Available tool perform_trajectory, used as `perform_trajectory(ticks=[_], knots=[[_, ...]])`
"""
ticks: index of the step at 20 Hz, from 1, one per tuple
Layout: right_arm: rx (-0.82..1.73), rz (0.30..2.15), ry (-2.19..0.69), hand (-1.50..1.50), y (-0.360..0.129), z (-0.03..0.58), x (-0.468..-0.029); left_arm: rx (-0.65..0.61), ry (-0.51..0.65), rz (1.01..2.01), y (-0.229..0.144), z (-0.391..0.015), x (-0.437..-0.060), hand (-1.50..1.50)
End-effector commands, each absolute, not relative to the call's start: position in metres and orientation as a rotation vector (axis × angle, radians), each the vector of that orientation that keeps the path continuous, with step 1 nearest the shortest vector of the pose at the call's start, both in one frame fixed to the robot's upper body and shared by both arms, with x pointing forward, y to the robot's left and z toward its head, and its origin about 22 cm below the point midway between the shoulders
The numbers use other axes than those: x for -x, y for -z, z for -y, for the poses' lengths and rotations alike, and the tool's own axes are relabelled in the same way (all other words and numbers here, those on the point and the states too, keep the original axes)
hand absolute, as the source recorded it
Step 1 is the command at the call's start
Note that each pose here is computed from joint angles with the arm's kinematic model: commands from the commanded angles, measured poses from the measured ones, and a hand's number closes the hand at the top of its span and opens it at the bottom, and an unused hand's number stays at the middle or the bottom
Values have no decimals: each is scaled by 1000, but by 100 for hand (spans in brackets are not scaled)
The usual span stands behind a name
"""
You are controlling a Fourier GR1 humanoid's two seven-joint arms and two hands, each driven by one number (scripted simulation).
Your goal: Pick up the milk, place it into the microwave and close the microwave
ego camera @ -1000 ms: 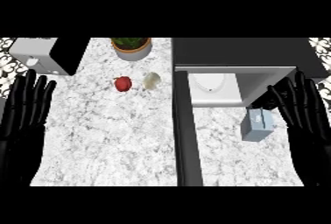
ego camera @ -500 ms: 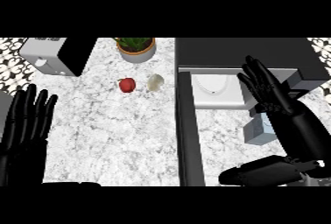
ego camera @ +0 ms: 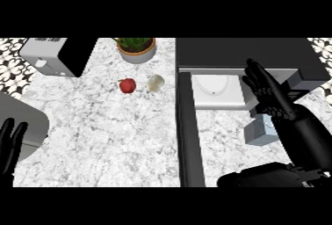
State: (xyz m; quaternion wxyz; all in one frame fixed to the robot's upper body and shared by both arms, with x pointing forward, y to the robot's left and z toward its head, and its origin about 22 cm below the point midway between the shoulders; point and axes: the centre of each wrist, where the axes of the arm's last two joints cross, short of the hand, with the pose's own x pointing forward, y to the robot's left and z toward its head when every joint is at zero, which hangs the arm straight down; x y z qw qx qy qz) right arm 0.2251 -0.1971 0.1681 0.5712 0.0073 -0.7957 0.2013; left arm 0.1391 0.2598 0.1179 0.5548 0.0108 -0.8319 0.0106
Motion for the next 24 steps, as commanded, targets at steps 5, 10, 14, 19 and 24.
perform_trajectory(ticks=[5,10,14,19,24], knots=[[55,1775,-441,-150,-141,218,-217,-18,-31,1967,-122,-278,-114,-150],[53,1762,-458,-150,-118,227,-228,-27,-23,1979,-131,-280,-112,-150],[73,1740,-418,-150,-97,236,-246,-36,-30,1947,-121,-291,-86,-150],[152,1698,-387,-150,-79,246,-251,-21,-46,1967,-124,-282,-79,-150],[207,1684,-355,-150,-41,277,-251,-37,-26,1966,-119,-299,-84,-150]])
